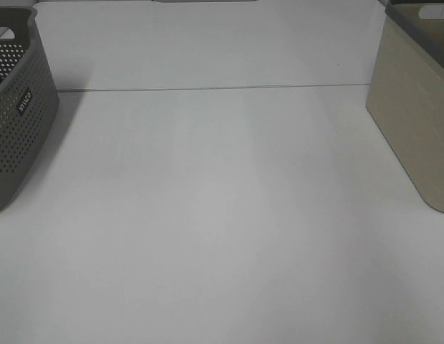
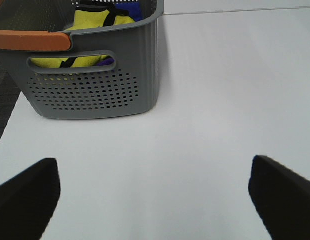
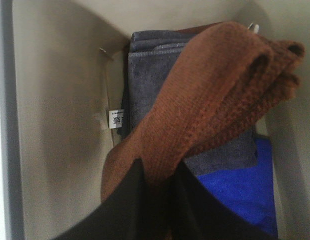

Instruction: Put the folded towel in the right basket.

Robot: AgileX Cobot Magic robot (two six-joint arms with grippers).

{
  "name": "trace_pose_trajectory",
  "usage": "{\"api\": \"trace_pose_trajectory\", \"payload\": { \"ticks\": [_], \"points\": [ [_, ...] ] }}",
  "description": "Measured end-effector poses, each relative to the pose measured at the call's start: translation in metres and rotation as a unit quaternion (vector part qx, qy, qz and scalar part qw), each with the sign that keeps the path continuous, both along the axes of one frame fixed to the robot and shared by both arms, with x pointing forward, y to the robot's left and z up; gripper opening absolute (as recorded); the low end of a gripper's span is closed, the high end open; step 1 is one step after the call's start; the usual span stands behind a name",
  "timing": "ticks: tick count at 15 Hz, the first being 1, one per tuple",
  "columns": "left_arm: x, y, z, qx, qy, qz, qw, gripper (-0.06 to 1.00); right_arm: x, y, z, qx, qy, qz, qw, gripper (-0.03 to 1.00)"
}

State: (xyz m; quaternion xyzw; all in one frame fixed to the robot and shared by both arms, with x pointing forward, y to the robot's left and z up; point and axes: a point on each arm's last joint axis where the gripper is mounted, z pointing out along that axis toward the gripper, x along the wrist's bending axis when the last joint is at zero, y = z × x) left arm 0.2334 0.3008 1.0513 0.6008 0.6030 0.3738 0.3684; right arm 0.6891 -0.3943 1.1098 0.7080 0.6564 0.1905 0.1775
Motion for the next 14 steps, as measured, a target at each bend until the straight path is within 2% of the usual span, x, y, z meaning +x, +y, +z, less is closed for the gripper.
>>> {"api": "trace_pose_trajectory", "payload": {
  "ticks": [1,3,4,6,8,9,11,12,14],
  "points": [
    [0.0,0.0,0.0,0.0,0.0,0.0,1.0,0.97,0.002,-0.001,-0.006,0.001,0.006,-0.002,1.0,0.21],
    [0.0,0.0,0.0,0.0,0.0,0.0,1.0,0.97,0.002,-0.001,-0.006,0.007,0.006,-0.013,1.0,0.5],
    [0.0,0.0,0.0,0.0,0.0,0.0,1.0,0.97,0.002,-0.001,-0.005,0.009,0.005,-0.015,1.0,0.58],
    [0.0,0.0,0.0,0.0,0.0,0.0,1.0,0.97,-0.002,0.005,0.007,0.04,-0.012,-0.02,0.999,0.63],
    [0.0,0.0,0.0,0.0,0.0,0.0,1.0,0.97,-0.014,0.019,0.035,0.082,-0.049,-0.013,0.995,0.64],
    [0.0,0.0,0.0,0.0,0.0,0.0,1.0,0.97,-0.02,0.028,0.049,0.088,-0.065,-0.003,0.994,0.64],
    [0.0,0.0,0.0,0.0,0.0,0.0,1.0,0.97,-0.032,0.057,0.073,0.081,-0.089,0.03,0.992,0.65],
    [0.0,0.0,0.0,0.0,0.0,0.0,1.0,0.97,-0.042,0.088,0.089,0.062,-0.104,0.066,0.99,0.65],
    [0.0,0.0,0.0,0.0,0.0,0.0,1.0,0.97,-0.056,0.111,0.098,0.047,-0.107,0.091,0.989,0.65]
  ]
}}
